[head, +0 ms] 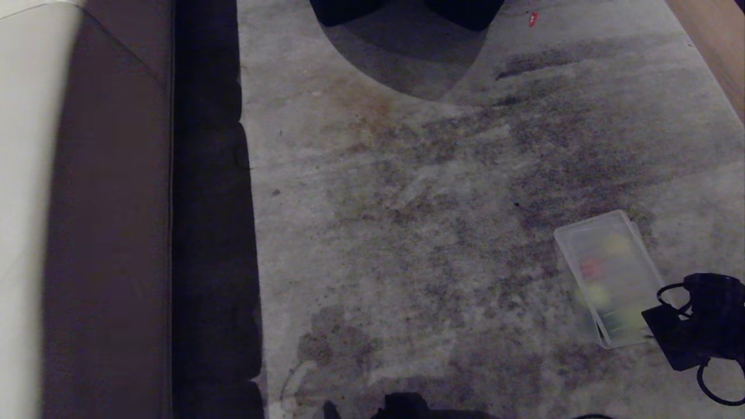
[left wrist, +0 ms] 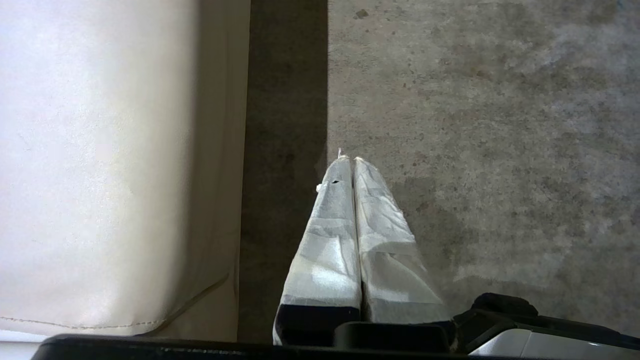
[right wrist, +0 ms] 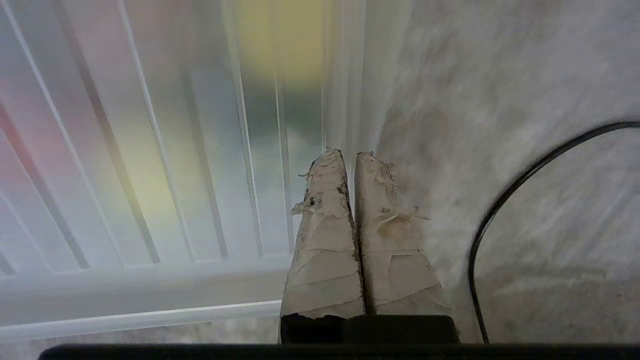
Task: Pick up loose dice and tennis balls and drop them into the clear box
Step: Close the lid
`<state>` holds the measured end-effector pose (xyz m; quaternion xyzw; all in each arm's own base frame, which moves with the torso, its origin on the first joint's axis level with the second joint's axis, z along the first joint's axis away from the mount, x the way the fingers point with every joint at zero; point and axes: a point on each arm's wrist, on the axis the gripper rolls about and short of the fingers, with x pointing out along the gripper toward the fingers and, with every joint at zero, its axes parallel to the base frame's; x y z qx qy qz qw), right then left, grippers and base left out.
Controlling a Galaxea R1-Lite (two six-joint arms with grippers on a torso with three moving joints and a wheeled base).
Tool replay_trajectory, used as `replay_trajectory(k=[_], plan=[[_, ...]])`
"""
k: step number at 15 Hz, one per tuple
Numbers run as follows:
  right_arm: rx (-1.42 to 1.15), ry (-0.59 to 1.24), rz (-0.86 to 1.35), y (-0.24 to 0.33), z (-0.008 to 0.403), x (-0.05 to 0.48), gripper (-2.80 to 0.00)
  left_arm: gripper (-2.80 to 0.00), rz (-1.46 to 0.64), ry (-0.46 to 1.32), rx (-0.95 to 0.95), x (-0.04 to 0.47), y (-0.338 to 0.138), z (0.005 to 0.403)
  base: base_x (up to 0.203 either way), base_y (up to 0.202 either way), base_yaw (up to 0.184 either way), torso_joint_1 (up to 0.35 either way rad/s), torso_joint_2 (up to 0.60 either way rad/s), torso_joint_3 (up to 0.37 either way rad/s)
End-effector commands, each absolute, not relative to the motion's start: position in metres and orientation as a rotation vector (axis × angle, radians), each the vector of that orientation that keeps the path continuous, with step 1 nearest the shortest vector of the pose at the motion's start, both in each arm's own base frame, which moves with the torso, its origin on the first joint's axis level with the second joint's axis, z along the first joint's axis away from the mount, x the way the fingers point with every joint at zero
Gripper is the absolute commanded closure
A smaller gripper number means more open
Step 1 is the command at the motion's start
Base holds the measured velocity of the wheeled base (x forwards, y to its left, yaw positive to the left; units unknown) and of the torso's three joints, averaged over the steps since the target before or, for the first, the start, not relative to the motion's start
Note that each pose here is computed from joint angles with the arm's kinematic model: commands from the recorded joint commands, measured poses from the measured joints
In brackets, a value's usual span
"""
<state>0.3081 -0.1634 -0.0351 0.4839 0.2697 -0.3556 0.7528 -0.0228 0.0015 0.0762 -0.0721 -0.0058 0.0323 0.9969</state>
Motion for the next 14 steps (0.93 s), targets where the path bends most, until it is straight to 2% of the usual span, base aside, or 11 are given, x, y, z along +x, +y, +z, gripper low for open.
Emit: replay_trajectory(k=[1,4,8,14], plan=[[1.067,0.571,-0.799,-0.170,-0.036,0.307,0.00,0.00,0.065,-0.011,-0.146,-0.023,0.001,0.076,0.000,0.000,0.000,0.000,0.00,0.000],[1.071,0.586,-0.824,-0.171,-0.043,0.305,0.00,0.00,0.065,-0.011,-0.146,-0.023,0.001,0.076,0.000,0.000,0.000,0.000,0.00,0.000],[1.083,0.703,-0.856,-0.161,-0.061,0.301,0.00,0.00,0.065,-0.011,-0.146,-0.023,0.001,0.076,0.000,0.000,0.000,0.000,0.00,0.000],[1.113,0.680,-0.857,-0.160,-0.062,0.309,0.00,0.00,0.065,-0.011,-0.146,-0.023,0.001,0.076,0.000,0.000,0.000,0.000,0.00,0.000]])
